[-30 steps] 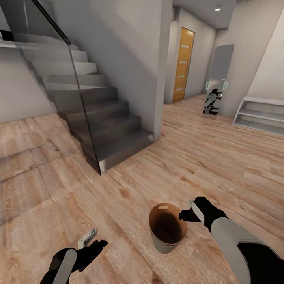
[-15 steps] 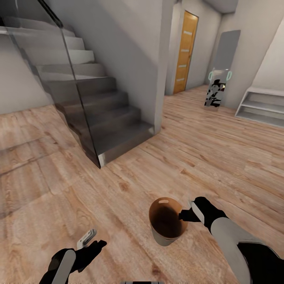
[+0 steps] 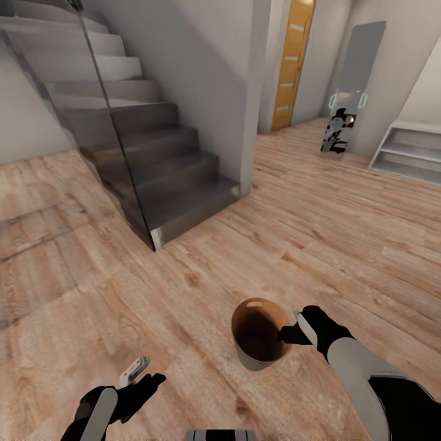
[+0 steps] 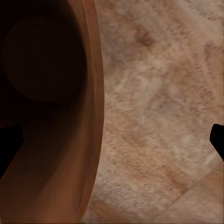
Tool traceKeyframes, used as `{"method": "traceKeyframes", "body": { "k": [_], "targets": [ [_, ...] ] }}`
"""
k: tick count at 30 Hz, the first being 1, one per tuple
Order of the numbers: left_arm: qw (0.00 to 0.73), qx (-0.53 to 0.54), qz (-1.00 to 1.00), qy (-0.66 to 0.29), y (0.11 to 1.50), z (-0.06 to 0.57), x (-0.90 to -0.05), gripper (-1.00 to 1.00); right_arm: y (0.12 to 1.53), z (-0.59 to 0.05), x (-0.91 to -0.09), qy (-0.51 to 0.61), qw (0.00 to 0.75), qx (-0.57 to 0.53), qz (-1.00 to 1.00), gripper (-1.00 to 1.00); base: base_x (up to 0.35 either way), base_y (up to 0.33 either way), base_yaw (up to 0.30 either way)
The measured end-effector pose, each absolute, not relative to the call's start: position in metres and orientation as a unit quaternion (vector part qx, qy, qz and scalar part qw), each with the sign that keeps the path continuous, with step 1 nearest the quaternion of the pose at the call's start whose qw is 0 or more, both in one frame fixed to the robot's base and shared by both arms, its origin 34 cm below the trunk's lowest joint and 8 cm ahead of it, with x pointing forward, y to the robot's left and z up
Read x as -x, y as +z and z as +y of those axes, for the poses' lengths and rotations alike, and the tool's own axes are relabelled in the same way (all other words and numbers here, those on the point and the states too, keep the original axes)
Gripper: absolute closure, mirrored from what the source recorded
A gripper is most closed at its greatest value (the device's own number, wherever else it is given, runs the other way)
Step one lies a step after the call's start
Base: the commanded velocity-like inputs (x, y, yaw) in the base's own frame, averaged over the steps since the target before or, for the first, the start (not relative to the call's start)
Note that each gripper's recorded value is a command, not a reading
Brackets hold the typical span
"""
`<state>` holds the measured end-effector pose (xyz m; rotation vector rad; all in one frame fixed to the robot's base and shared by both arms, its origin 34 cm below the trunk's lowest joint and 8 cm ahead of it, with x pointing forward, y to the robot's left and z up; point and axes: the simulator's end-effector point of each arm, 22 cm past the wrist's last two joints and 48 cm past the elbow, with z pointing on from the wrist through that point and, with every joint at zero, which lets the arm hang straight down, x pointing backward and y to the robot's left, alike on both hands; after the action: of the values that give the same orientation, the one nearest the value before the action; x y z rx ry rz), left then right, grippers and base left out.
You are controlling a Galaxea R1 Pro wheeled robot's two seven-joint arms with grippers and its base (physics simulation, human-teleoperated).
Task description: Put the three can of soda from the living room inside the tash can in the kitchen.
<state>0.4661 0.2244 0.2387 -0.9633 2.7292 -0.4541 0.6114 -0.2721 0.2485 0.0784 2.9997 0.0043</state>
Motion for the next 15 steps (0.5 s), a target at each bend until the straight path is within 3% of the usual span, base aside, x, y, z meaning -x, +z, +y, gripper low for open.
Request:
{"method": "traceKeyframes", "body": {
  "k": [6, 7, 15],
  "targets": [
    [0.094, 0.329, 0.928, -0.150, 0.229, 0.224, -0.460, -1.00, 0.235, -0.272, -0.605, 0.001, 0.058, -0.026, 0.998, -1.00, 0.000, 0.000, 0.000],
    [0.093, 0.329, 0.928, -0.150, 0.227, 0.224, -0.459, -1.00, 0.233, -0.272, -0.604, 0.001, 0.056, -0.026, 0.998, 1.00, 0.000, 0.000, 0.000],
    [0.099, 0.330, 0.928, -0.140, 0.224, 0.236, -0.456, -1.00, 0.232, -0.270, -0.605, 0.010, 0.057, -0.036, 0.998, 1.00, 0.000, 0.000, 0.000]
  ]
}}
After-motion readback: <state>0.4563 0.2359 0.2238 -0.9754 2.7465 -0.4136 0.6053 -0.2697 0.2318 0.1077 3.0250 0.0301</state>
